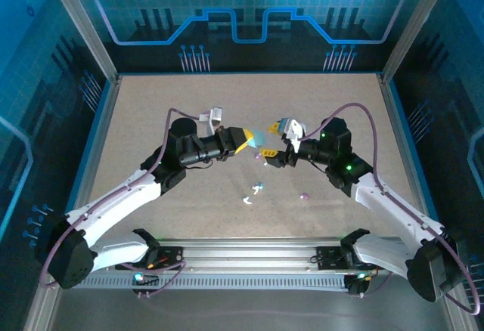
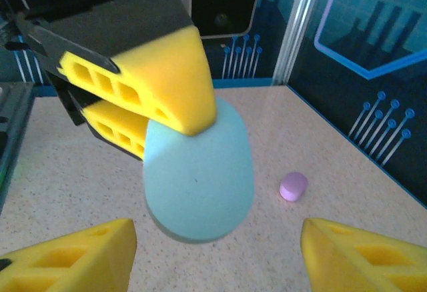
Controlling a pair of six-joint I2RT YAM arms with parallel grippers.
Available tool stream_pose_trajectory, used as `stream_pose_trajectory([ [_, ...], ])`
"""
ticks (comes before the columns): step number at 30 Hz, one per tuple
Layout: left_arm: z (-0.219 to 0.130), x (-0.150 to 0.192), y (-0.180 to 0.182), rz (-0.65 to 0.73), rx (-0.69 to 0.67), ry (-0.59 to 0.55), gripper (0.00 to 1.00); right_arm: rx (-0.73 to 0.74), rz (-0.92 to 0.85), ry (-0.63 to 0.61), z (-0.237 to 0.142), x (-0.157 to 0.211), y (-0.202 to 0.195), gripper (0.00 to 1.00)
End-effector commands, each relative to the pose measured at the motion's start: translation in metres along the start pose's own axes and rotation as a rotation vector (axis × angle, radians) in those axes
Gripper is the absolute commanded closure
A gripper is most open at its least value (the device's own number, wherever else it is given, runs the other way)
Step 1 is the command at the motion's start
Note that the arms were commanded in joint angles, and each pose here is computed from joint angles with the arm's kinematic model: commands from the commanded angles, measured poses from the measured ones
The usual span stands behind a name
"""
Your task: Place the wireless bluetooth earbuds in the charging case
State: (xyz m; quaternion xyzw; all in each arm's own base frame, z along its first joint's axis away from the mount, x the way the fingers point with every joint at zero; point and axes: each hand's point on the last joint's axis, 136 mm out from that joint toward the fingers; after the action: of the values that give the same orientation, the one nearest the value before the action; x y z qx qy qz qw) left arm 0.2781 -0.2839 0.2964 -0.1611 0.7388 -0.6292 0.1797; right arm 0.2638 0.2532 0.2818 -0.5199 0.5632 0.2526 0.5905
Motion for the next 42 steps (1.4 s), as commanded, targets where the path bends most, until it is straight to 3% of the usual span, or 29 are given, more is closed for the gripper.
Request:
stream_pose_trajectory([
  [1, -0.006, 0.003, -0.022, -0.025, 0.085, -0.002, 0.92, -0.030, -0.042, -0.117, 0.000, -0.029, -0.002, 0.35],
  [9, -0.009, 0.003, -0.025, -0.030, 0.104, -0.008, 0.92, -0.036, -0.019, -0.149, 0.004, -0.039, -0.008, 0.45],
  [22, -0.005, 0.004, -0.032, -0.013, 0.129, 0.007, 0.92, -0.065, 0.013, -0.177, 0.009, -0.049, -0.011, 0.46],
  [29, -0.005, 0.004, -0.031, -0.010, 0.124, 0.011, 0.91, -0.088, 0.026, -0.166, 0.010, -0.048, -0.009, 0.58],
  [32, -0.008, 0.004, -0.033, 0.023, 0.121, 0.005, 0.83, -0.120, 0.034, -0.156, 0.008, -0.046, -0.004, 0.62],
  [37, -0.017, 0.006, -0.041, 0.265, 0.086, -0.014, 0.43, -0.252, 0.122, -0.112, 0.003, -0.045, 0.006, 0.63],
  [42, -0.029, 0.015, -0.046, 0.661, 0.080, -0.009, 0.32, -0.392, 0.256, -0.071, 0.004, -0.049, 0.013, 0.63],
])
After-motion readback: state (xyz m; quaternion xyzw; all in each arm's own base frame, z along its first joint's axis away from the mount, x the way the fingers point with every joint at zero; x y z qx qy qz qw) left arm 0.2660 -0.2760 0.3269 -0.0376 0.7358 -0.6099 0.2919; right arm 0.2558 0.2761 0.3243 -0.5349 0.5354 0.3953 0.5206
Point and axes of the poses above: each hand's point on the last joint's axis, 136 mm out from that joint toward the fingers, its own z axis out along the fingers, its own y axis along the line the jaws close on, x = y × z, and after that the axes turned 10 degrees about -z, right-handed
